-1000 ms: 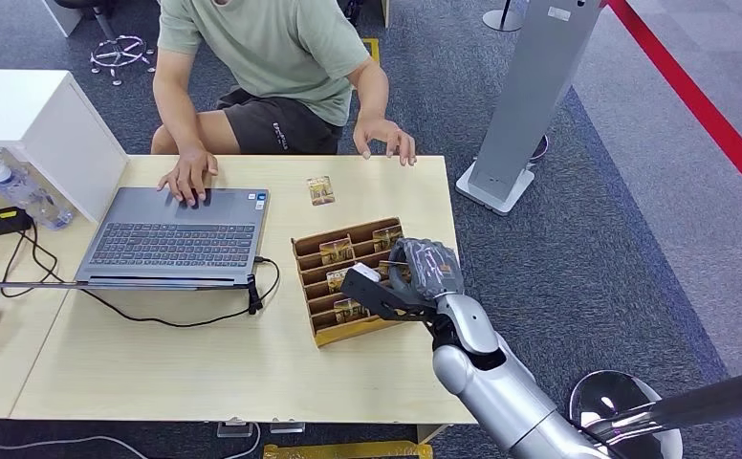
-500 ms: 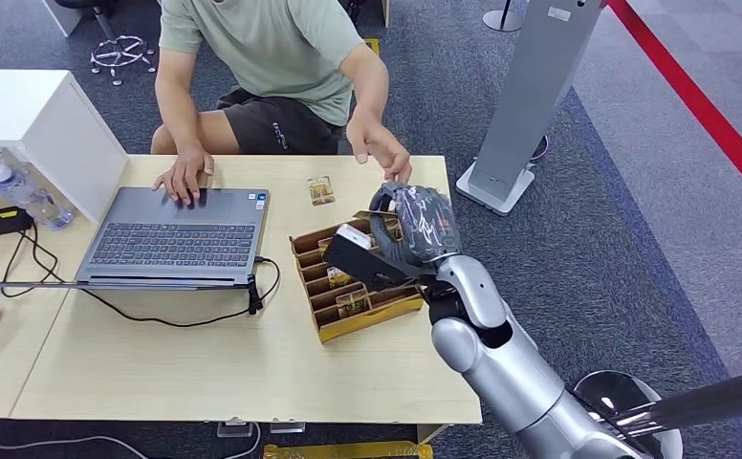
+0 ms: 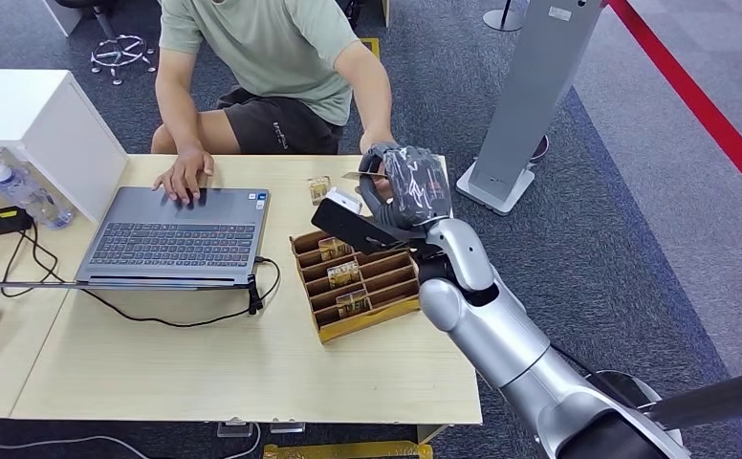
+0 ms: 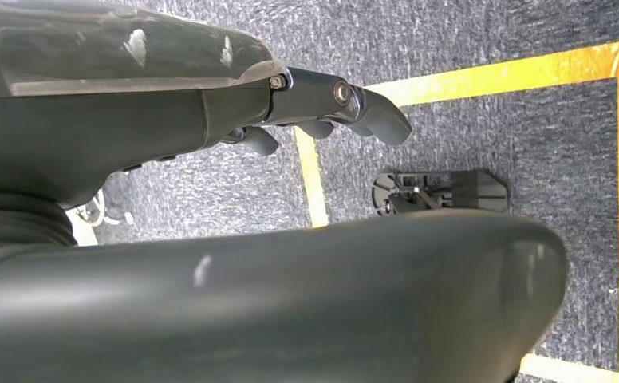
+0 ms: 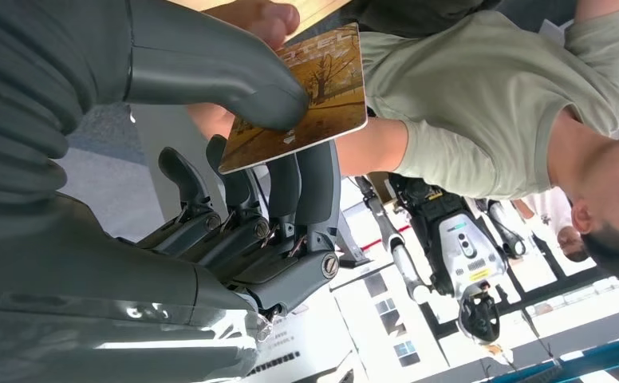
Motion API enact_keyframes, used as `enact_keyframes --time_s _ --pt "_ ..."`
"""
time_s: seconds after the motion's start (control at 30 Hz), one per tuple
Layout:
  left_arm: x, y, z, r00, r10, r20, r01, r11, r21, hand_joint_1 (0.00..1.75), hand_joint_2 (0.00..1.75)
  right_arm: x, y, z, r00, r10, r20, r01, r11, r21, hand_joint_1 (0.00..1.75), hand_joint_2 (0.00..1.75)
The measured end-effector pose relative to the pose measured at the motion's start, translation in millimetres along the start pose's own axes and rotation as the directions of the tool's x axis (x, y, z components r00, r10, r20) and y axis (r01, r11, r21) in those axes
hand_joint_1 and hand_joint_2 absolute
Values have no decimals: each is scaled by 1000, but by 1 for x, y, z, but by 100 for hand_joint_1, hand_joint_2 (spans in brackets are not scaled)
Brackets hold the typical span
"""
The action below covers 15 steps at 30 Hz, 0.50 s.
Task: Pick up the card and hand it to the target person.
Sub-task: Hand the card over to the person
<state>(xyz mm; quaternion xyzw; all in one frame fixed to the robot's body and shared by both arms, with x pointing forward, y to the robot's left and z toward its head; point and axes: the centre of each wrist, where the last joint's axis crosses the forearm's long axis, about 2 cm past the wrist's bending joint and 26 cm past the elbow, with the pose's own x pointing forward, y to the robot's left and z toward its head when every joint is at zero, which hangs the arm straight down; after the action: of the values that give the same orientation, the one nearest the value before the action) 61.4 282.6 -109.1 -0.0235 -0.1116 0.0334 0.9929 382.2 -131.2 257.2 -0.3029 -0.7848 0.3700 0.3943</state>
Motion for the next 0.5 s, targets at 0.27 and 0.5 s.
enact_keyframes --time_s 0.27,0.5 --pt "0 0 0 1000 12 -4 -12 1000 5 0 0 2 15 -11 1000 -1 2 0 1000 30 145 175" --pt "0 0 0 1000 13 -4 -13 1000 4 0 0 2 26 -16 1000 11 -16 -10 998 58 0 175"
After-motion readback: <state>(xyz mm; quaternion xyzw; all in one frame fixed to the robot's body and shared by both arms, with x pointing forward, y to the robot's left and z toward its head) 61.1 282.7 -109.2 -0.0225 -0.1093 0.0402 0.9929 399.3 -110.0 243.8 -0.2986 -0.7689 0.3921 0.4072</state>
